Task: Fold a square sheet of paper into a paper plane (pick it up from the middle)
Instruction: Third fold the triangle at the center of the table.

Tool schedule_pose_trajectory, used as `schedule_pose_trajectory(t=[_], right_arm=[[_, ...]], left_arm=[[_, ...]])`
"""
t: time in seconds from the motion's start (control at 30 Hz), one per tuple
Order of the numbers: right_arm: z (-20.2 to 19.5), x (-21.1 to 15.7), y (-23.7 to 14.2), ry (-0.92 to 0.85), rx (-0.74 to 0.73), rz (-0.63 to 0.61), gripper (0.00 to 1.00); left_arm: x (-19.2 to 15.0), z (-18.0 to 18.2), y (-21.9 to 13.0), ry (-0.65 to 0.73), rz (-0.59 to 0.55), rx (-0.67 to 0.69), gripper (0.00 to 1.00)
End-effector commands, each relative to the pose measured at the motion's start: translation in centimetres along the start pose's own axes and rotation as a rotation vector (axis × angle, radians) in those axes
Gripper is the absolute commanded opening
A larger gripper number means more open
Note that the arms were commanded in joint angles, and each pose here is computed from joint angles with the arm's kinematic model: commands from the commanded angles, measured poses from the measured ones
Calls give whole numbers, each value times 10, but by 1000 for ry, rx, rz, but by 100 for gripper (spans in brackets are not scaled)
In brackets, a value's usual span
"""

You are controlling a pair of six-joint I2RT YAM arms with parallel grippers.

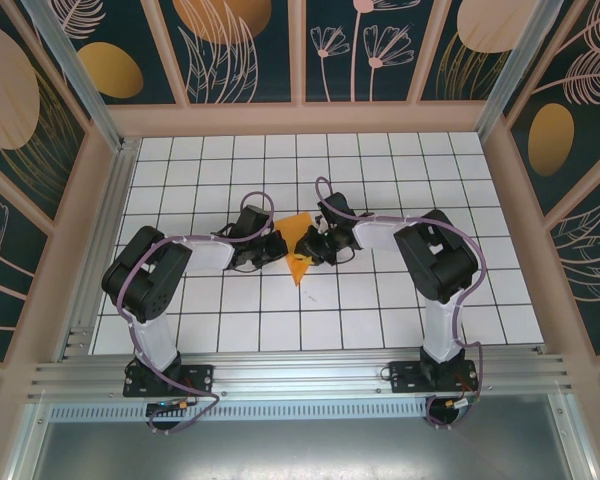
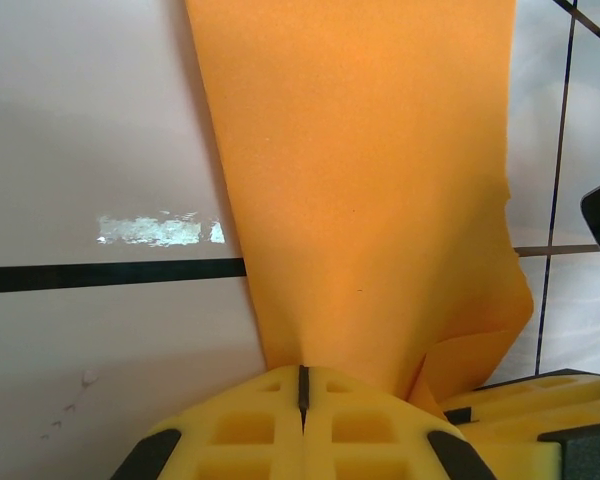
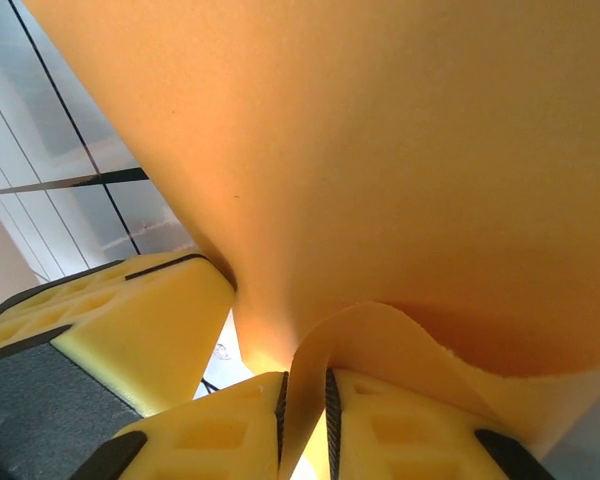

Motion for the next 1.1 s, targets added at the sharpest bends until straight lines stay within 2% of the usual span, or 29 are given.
schedule_pose_trajectory(t=[0.0, 0.27, 0.63, 1.07], right_arm=[[13, -4, -7, -38, 54, 12, 17], [15, -6, -5, -62, 40, 27, 20], [14, -2, 0, -62, 37, 29, 19], [1, -2, 10, -47, -18, 42, 24]], left_arm=[[-13, 19, 4, -14, 50, 101, 6], [-12, 18, 4, -14, 49, 100, 6], [-11, 17, 2, -13, 44, 96, 6], [-8, 13, 0, -10, 35, 88, 6]])
Point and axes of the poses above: each hand's point on the last joint's axis, 136 mm out from that joint toward the fingers, its own y axis out along the fingers, its own z axis along the line the jaws close on, x = y × z, the point moved 8 cm from there along -y, back along the fingers, and after that the axes turned 6 degrees about y, right-handed, at the moved point
